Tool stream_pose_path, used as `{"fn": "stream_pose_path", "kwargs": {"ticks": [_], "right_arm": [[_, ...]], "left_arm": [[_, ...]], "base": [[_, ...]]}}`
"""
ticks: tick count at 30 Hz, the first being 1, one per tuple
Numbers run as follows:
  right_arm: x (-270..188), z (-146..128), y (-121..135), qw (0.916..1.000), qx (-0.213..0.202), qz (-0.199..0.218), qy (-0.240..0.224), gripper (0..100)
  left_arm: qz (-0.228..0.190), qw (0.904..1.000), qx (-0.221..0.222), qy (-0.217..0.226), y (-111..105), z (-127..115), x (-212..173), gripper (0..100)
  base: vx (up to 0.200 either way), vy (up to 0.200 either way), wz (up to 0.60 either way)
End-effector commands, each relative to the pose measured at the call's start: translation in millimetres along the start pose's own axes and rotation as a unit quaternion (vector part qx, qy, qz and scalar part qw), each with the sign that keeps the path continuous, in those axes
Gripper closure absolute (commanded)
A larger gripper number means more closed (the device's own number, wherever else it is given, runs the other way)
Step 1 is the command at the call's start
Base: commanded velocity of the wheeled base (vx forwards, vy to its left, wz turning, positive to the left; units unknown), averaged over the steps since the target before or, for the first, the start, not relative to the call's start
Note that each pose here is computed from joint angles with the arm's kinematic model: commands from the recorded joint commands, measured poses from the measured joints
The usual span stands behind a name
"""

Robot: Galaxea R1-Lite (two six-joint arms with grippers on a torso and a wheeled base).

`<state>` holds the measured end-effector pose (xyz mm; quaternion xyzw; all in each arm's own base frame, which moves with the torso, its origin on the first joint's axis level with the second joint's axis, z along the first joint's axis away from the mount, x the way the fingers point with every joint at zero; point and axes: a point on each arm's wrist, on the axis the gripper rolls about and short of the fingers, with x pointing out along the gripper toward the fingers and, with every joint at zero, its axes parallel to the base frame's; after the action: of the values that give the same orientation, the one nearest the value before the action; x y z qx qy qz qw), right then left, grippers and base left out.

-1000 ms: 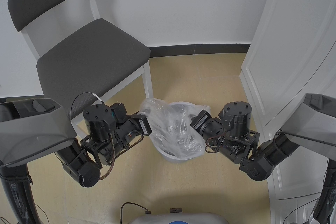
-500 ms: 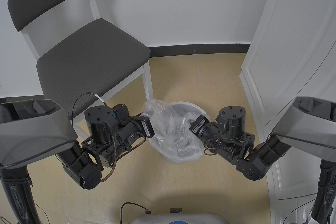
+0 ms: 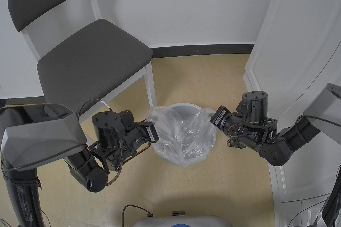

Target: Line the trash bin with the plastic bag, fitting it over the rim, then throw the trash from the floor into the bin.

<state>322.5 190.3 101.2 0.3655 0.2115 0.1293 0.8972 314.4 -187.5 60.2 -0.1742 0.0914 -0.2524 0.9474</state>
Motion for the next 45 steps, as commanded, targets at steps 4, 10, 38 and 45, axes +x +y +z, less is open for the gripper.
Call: {"fn": "stream_pose_path", "kwargs": {"ticks": [4, 10, 38, 45], "right_arm": [[24.2, -8.1, -35.0, 0.9988, -0.006, -0.044, 0.023, 100], [16.2, 2.8, -31.2, 0.9987, -0.026, -0.040, 0.014, 100], [-49.2, 22.2, 10.9, 0.9946, -0.103, 0.009, 0.002, 100], [-56.0, 17.7, 16.9, 0.9940, -0.107, 0.016, 0.011, 100]], "left_arm": [[-0.018, 0.9985, -0.013, 0.050, -16.0, -44.3, 10.7, 100], [-0.005, 0.9987, -0.019, 0.047, -4.3, -48.2, 19.1, 100], [-0.050, 0.9955, -0.044, 0.067, -44.0, -66.0, 83.4, 100], [-0.027, 0.9956, -0.046, 0.077, -24.6, -76.9, 91.3, 100]], "base": [[0.000, 0.000, 0.00], [0.000, 0.000, 0.00], [0.000, 0.000, 0.00], [0.000, 0.000, 0.00]]}}
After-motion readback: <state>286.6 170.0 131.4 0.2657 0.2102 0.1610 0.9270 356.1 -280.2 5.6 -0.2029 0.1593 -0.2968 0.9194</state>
